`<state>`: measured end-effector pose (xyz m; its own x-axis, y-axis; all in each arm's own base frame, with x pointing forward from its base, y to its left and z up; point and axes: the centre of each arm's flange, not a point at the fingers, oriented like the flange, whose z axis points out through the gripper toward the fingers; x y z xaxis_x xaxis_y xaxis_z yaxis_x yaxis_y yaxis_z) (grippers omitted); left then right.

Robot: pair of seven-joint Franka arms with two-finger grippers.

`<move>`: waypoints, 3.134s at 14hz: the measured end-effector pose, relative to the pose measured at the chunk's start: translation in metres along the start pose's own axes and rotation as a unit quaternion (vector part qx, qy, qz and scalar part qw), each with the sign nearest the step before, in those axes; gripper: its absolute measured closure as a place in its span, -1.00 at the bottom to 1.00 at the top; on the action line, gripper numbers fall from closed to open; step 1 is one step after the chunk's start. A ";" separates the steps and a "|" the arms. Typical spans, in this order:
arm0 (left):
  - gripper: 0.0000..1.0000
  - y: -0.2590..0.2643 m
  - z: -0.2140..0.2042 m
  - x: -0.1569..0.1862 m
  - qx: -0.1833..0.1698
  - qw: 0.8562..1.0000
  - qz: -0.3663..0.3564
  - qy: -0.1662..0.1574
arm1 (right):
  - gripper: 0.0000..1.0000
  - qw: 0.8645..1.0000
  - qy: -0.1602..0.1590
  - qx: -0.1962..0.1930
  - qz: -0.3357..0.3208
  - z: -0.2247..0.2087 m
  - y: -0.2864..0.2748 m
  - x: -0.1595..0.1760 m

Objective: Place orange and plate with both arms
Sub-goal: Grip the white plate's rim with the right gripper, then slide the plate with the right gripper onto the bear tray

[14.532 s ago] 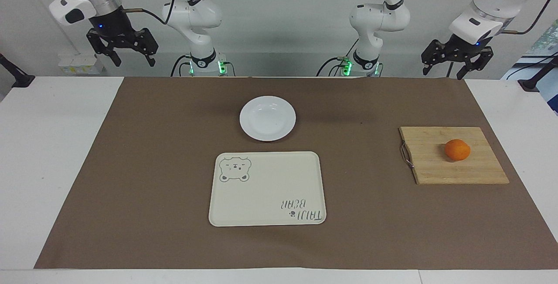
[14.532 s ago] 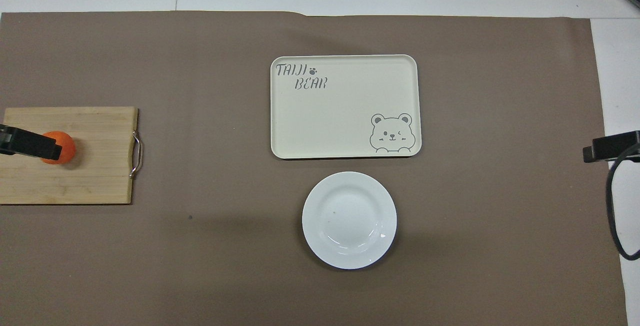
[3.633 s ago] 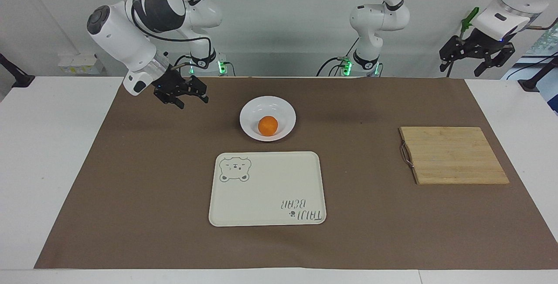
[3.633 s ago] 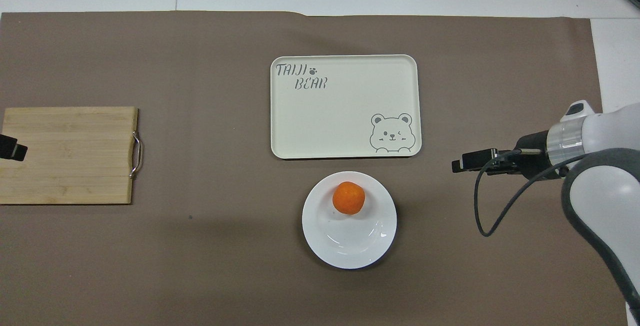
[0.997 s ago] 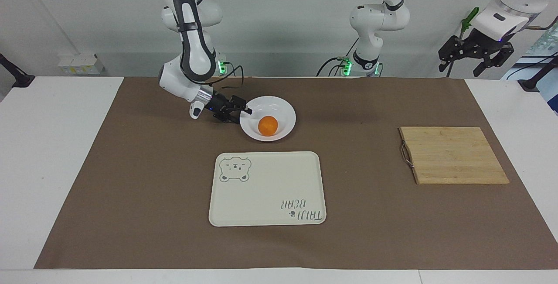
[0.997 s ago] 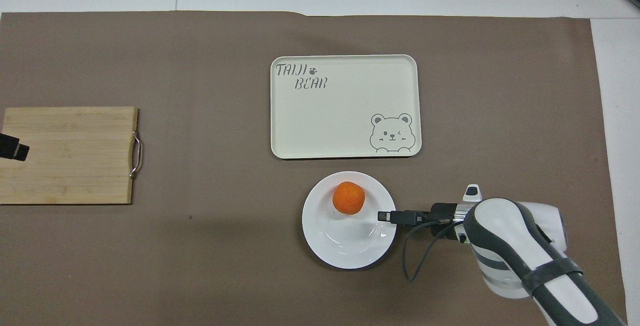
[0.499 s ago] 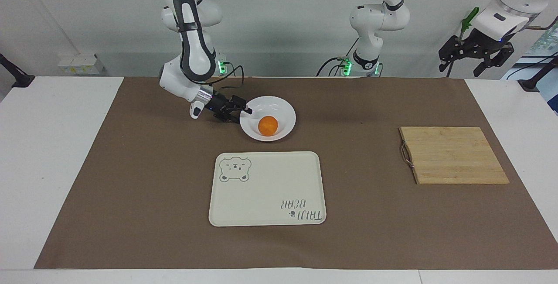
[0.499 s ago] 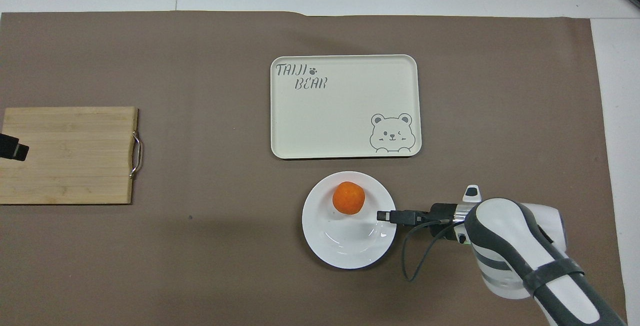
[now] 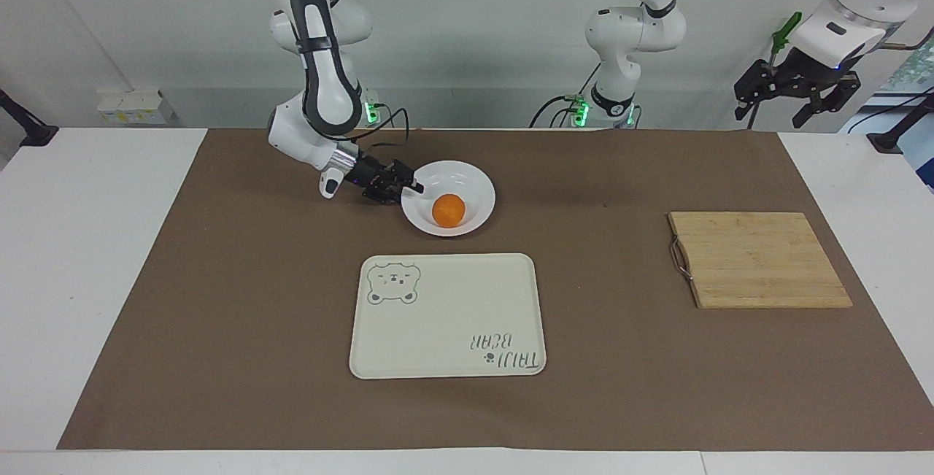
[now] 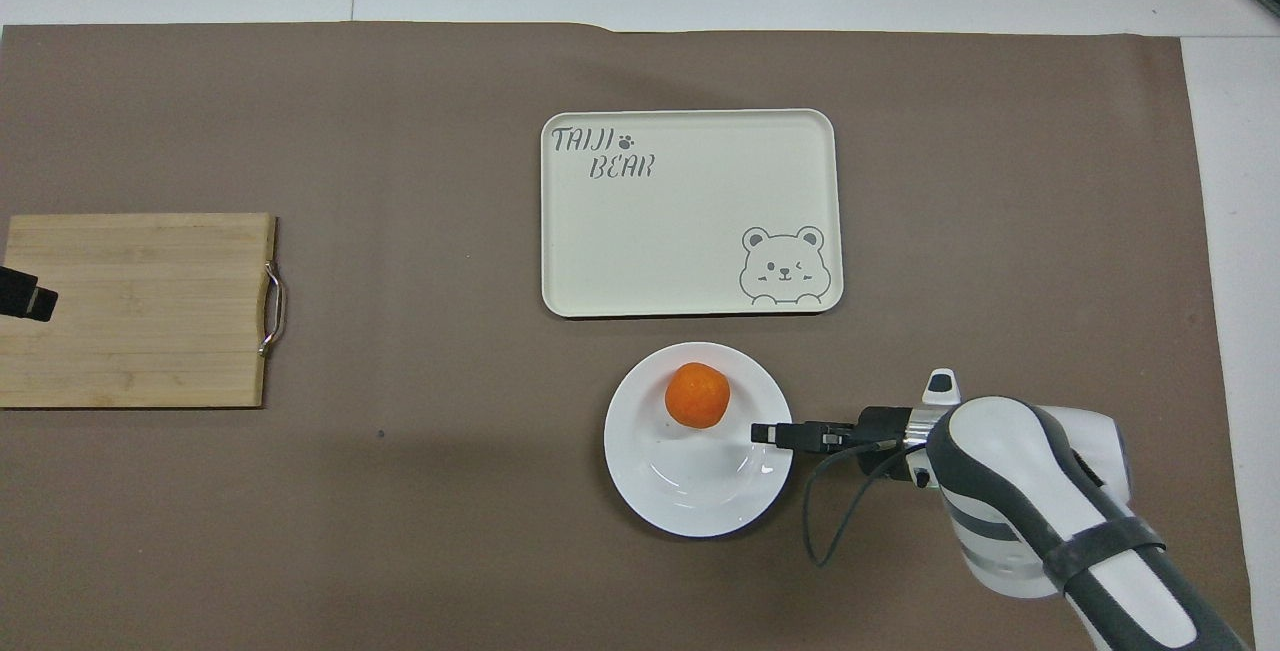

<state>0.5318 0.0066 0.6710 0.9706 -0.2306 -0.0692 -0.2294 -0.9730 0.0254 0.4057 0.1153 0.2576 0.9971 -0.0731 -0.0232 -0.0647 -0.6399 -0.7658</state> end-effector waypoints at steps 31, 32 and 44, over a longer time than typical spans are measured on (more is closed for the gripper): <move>-1.00 0.000 0.000 0.000 0.000 1.000 0.000 0.000 | 0.91 1.000 0.003 0.007 -0.029 -0.003 -0.002 0.004; -1.00 0.000 0.000 0.000 0.000 1.000 0.000 0.000 | 0.91 0.999 0.006 0.008 -0.031 -0.005 -0.004 0.007; -1.00 0.000 0.000 0.000 0.000 1.000 0.000 0.000 | 0.91 0.998 0.039 0.054 0.003 -0.028 -0.076 0.078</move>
<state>0.5318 0.0066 0.6711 0.9706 -0.2306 -0.0692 -0.2293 -0.9730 0.0254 0.4868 0.1371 0.3321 0.9903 -0.1378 0.0195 -0.0607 -0.5536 -0.8306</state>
